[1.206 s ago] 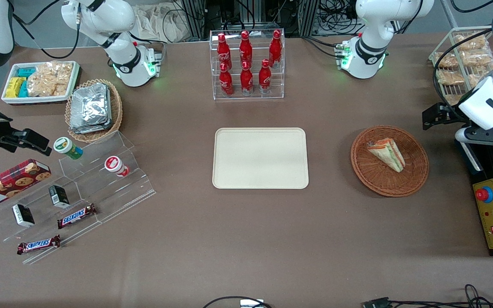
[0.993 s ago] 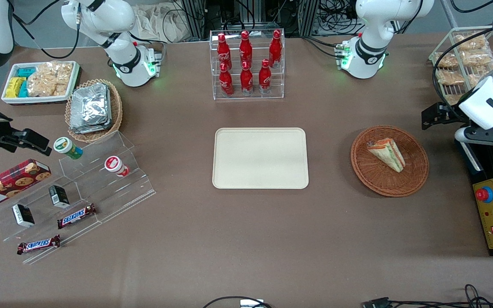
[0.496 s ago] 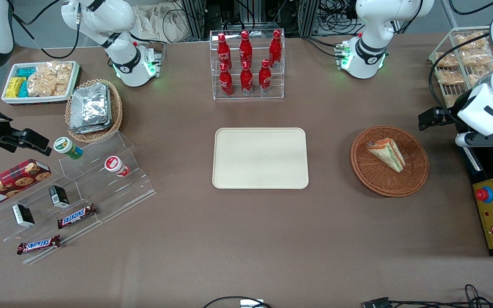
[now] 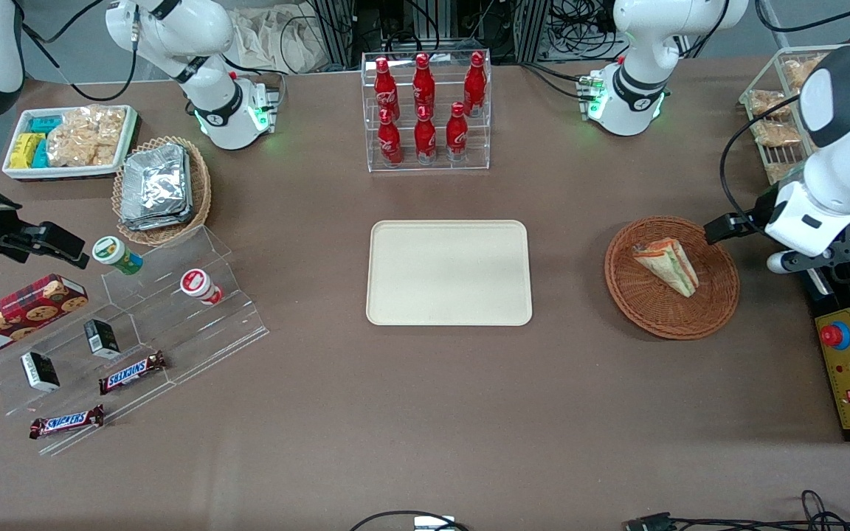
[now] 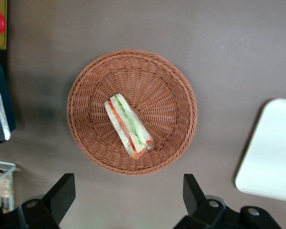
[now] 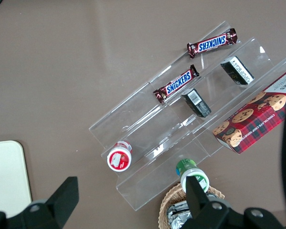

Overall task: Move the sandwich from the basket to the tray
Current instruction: 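Lower the open left gripper around the sandwich's edge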

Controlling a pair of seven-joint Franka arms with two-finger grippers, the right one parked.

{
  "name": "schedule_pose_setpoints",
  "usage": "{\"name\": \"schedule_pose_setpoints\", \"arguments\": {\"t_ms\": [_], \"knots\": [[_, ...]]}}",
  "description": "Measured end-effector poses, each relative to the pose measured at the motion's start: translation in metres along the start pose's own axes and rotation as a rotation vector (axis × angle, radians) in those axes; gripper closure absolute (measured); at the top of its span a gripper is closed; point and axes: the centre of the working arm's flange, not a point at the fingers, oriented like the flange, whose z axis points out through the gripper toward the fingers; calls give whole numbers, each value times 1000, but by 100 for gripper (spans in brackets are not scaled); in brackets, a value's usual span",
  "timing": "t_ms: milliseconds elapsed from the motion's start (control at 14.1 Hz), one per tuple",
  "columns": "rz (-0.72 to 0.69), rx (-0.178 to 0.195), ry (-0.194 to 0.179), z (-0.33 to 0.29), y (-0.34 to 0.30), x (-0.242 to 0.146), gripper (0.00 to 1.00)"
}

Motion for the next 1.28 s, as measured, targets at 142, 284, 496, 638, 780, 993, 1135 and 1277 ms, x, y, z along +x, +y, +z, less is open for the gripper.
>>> {"name": "schedule_pose_setpoints", "arguments": {"t_ms": [142, 284, 496, 638, 780, 993, 1135, 1277], "knots": [[-76, -3, 11, 25, -1, -9, 0], [-140, -5, 16, 49, -2, -15, 0], [-186, -7, 19, 78, -3, -21, 0], [-226, -11, 29, 95, -4, -25, 0], [-270, -17, 42, 112, -5, -30, 0], [-300, -27, 62, 137, -6, -38, 0], [-320, -38, 84, 156, -11, -44, 0], [-336, -50, 108, 175, -19, -50, 0]]}}
